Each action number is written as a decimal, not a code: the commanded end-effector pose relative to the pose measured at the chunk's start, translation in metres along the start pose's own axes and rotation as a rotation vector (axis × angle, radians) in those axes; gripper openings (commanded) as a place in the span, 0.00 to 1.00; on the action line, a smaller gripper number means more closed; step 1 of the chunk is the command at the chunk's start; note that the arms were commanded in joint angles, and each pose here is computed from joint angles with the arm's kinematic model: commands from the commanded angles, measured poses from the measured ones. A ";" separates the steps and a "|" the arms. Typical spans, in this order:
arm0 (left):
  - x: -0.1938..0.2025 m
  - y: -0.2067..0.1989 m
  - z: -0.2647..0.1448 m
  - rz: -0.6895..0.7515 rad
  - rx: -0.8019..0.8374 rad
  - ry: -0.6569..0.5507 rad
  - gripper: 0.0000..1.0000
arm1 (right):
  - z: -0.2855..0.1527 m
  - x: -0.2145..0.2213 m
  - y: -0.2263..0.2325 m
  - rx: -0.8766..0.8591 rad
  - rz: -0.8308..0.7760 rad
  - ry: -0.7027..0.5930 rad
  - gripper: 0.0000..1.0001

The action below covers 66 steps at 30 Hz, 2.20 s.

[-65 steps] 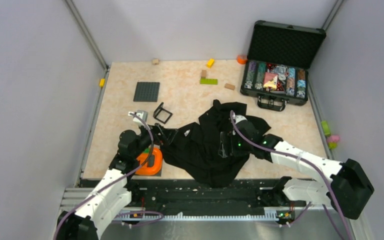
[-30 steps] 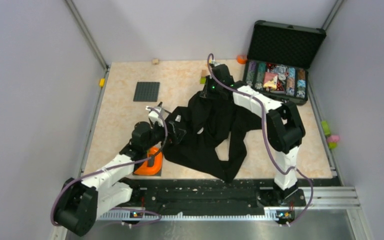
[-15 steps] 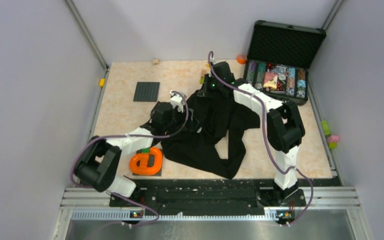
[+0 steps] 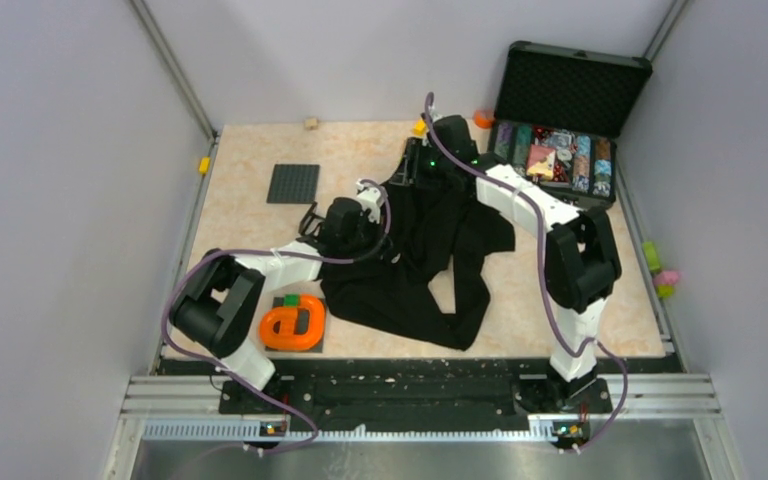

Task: Remove the brooch from the garment

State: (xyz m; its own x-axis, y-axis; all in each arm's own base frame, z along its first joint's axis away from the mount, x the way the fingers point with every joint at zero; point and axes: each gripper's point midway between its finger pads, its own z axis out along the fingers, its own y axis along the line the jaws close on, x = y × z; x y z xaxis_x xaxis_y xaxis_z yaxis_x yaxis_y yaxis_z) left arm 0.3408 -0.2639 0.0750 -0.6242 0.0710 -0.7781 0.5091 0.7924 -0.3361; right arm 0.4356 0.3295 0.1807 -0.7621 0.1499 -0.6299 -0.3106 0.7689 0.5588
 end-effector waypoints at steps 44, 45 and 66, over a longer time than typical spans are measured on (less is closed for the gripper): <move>-0.103 -0.099 -0.096 -0.144 0.498 -0.025 0.00 | -0.158 0.105 0.051 -0.512 -0.805 -0.305 0.61; -0.103 -0.099 -0.095 -0.145 0.497 -0.017 0.00 | -0.153 0.109 0.055 -0.527 -0.862 -0.282 0.64; -0.099 -0.112 -0.099 -0.142 0.558 0.047 0.00 | -0.130 0.123 0.064 -0.618 -1.238 -0.299 0.30</move>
State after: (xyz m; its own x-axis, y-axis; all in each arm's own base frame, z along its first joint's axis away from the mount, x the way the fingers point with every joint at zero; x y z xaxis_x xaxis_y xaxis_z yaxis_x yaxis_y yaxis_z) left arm 0.2857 -0.2930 0.2184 -0.7772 0.0159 -0.6291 0.5801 0.4056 -0.7064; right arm 0.2556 0.3011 0.1858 0.2073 -0.2848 -0.9359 -0.9372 0.2165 -0.2735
